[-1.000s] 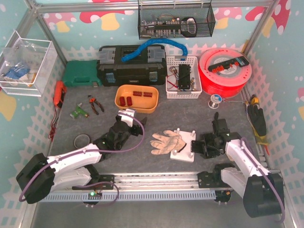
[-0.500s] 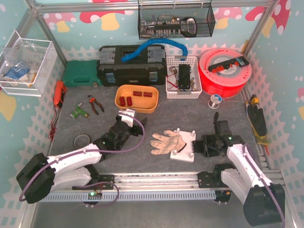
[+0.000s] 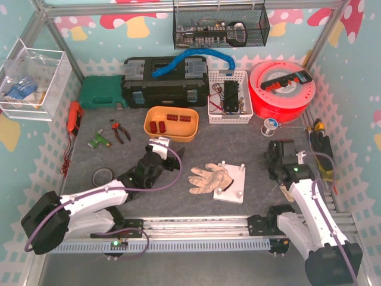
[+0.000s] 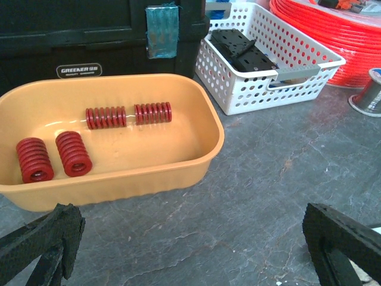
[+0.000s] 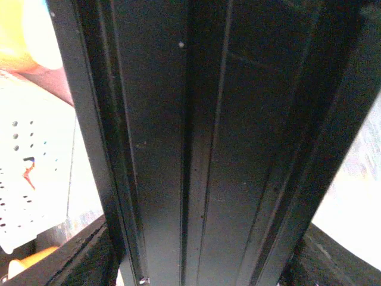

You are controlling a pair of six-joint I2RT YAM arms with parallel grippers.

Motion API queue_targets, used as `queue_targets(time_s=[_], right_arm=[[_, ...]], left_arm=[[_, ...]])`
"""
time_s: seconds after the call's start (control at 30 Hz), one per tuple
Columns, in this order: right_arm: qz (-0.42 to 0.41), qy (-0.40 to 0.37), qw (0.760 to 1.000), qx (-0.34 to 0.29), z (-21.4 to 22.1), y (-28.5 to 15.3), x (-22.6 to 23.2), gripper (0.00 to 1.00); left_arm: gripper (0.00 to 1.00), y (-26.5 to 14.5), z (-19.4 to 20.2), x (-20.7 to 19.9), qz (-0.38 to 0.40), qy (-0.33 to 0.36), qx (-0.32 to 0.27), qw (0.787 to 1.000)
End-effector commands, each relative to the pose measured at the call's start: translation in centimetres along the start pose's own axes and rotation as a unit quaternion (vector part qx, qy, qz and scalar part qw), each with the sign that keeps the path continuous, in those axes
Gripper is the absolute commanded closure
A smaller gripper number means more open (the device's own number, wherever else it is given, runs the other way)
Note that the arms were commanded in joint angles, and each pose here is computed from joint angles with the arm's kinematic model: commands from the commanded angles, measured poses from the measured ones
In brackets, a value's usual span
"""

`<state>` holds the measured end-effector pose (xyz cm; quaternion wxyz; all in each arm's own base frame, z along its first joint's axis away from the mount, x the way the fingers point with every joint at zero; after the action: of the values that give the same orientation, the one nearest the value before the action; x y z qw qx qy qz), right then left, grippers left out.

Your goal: Install the large spring

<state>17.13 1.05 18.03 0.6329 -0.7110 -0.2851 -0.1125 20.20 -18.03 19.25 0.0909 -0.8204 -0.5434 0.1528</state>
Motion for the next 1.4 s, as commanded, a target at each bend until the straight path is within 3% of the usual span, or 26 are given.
queue_targets(time_s=[0.0,0.17,0.27,0.37,0.63,0.8,1.0,1.17,1.37], right_arm=[[-0.07,-0.171,0.969,-0.166,-2.9,-1.3,4.2,0.8],[-0.128,-0.354,0.901,-0.215,-3.1,-0.7,7.2,0.8],[-0.094,-0.384,0.896,-0.2,-3.0,0.8,7.8,0.82],[-0.092,-0.373,0.907,-0.175,-2.7,2.3,8.1,0.81],[-0.029,-0.194,0.974,-0.118,-2.1,6.5,6.5,0.76],[-0.005,-0.141,0.986,-0.093,-1.6,8.5,6.3,0.75],[-0.012,-0.112,0.992,-0.05,-0.8,10.3,6.7,0.65],[0.018,-0.107,0.993,-0.047,-0.9,10.8,6.7,0.42],[0.007,-0.14,0.989,-0.056,-1.2,9.6,7.1,0.22]], left_arm=[[0.01,-0.4,-0.3,-0.3,0.012,0.003,-0.009,1.0],[0.01,-0.4,-0.3,-0.3,0.011,0.003,-0.01,1.0],[0.01,-0.3,-0.3,-0.3,0.01,0.003,-0.01,1.0],[0.01,-0.3,-0.2,-0.4,0.017,0.003,-0.007,1.0],[0.01,-0.4,-0.1,-0.3,0.017,0.004,-0.008,1.0],[0.01,-0.8,-0.3,-0.2,0.018,0.001,-0.015,1.0],[0.01,-0.9,-0.4,-0.1,0.015,0.0,-0.018,1.0],[0.01,-0.9,-0.4,0.0,0.009,-0.001,-0.019,1.0],[0.01,-1.1,-0.3,0.3,-0.004,-0.008,-0.024,1.0]])
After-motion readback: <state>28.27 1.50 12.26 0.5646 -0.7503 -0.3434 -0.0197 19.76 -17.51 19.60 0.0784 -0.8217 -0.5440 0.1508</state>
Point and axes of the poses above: each gripper's point midway between its finger pads, its own y axis out along the fingers, its own x axis along the line the jaws close on, z = x × y, the point moved 9 cm from there along -y, back along the fingers, and after that the axes turned 4 degrees about -y, right-handed, at the moved point
